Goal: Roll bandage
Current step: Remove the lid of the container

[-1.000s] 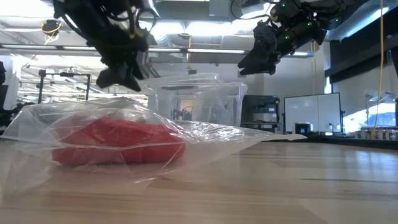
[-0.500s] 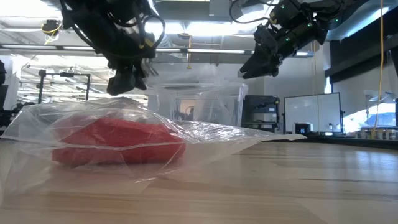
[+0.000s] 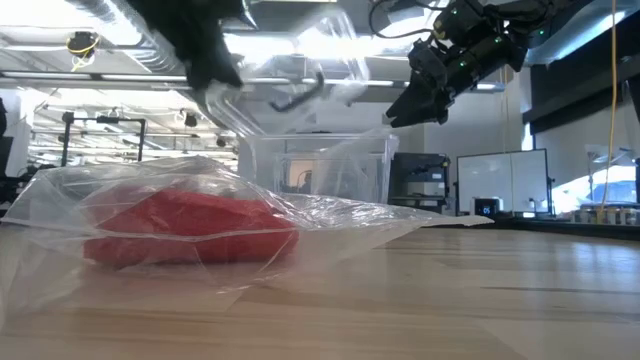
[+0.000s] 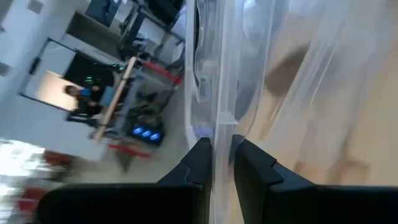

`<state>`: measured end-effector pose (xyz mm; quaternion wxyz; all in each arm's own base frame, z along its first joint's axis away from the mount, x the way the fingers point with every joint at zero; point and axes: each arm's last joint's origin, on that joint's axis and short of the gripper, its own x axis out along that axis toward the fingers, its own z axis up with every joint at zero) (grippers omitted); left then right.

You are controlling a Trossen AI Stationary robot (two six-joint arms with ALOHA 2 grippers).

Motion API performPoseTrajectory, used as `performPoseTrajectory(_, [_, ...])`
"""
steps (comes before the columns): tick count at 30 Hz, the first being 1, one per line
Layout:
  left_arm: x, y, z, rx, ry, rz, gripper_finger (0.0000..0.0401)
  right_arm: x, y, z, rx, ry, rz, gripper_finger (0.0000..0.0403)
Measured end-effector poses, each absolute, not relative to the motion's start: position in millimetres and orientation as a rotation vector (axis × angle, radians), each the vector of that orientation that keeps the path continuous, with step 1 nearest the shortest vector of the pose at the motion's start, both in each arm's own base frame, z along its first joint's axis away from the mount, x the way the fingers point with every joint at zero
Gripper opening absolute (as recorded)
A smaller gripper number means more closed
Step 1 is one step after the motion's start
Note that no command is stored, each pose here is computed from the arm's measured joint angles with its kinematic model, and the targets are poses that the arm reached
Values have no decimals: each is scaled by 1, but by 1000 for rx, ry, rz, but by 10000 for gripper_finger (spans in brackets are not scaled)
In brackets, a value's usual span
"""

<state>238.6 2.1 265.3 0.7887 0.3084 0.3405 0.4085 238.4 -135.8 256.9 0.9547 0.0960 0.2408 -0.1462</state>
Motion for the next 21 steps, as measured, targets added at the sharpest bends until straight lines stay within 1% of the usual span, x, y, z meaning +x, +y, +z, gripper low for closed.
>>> performPoseTrajectory(4, [214, -9, 296, 489, 586, 875, 38, 238, -136, 257, 196, 490, -293, 221])
performPoseTrajectory(6, [198, -13, 310, 381, 524, 834, 37, 239, -136, 257, 197, 488, -288, 221])
performPoseTrajectory(9, [177, -19, 325, 211, 458, 664, 35, 238, -136, 257, 198, 489, -287, 221])
performPoseTrajectory(13, [154, -27, 335, -35, 414, 371, 39, 239, -135, 257, 204, 487, -259, 221])
performPoseTrajectory(15, [146, -32, 335, -125, 447, 218, 41, 237, -133, 257, 214, 498, -228, 221])
performPoseTrajectory(17, [138, -35, 332, -211, 506, 109, 39, 234, -131, 258, 201, 509, -212, 221])
performPoseTrajectory(19, [131, -37, 325, -327, 613, 94, 35, 231, -129, 259, 200, 523, -209, 221])
performPoseTrajectory(21, [123, -37, 313, -431, 764, 125, 35, 228, -127, 260, 209, 540, -208, 221])
